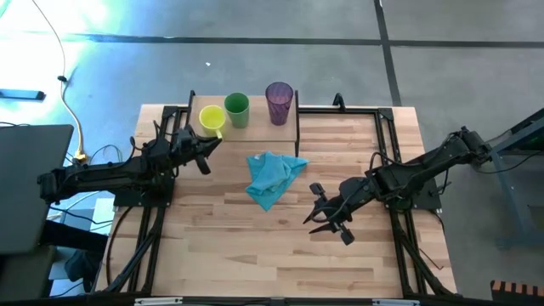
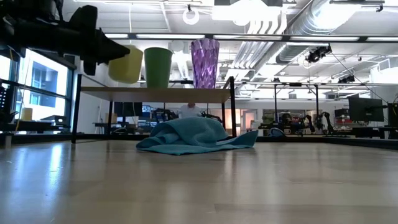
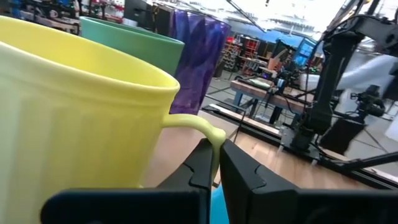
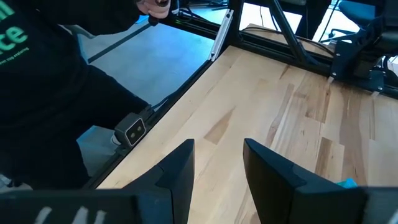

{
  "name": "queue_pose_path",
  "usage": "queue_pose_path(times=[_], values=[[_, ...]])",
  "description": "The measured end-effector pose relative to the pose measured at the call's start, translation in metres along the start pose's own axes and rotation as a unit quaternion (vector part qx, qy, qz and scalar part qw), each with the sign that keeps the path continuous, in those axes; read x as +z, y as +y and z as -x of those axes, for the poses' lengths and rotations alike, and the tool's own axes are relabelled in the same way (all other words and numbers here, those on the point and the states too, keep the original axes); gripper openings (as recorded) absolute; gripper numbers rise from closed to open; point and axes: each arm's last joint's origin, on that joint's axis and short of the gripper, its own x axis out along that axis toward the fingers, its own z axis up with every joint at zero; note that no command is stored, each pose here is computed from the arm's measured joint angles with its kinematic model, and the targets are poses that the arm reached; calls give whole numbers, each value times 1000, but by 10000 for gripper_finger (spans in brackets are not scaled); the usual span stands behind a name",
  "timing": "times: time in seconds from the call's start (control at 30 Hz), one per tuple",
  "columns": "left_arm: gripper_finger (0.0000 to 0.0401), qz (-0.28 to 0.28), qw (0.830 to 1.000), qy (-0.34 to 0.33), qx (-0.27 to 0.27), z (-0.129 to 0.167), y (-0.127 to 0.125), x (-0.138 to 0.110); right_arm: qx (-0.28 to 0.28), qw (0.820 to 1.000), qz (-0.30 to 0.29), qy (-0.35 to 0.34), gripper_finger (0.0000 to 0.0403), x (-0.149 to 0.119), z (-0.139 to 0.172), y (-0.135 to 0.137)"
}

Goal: Stack small to large cups/mugs on shelf
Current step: Put the yellow mug on the shelf

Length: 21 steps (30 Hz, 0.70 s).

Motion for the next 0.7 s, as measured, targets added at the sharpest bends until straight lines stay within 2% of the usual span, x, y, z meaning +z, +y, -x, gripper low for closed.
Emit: queue_pose_path(times=[0.37,0.57,0.7], values=[[3,44,997,18,-55,1,-6,-2,0,1000,-14,0,128,0,0,0],[2,47,995,29,-86,5,-23,-6,-6,1000,-17,1,128,0,0,0],[1,52,992,59,-98,12,-38,-15,-6,1000,-17,0,128,0,0,0]])
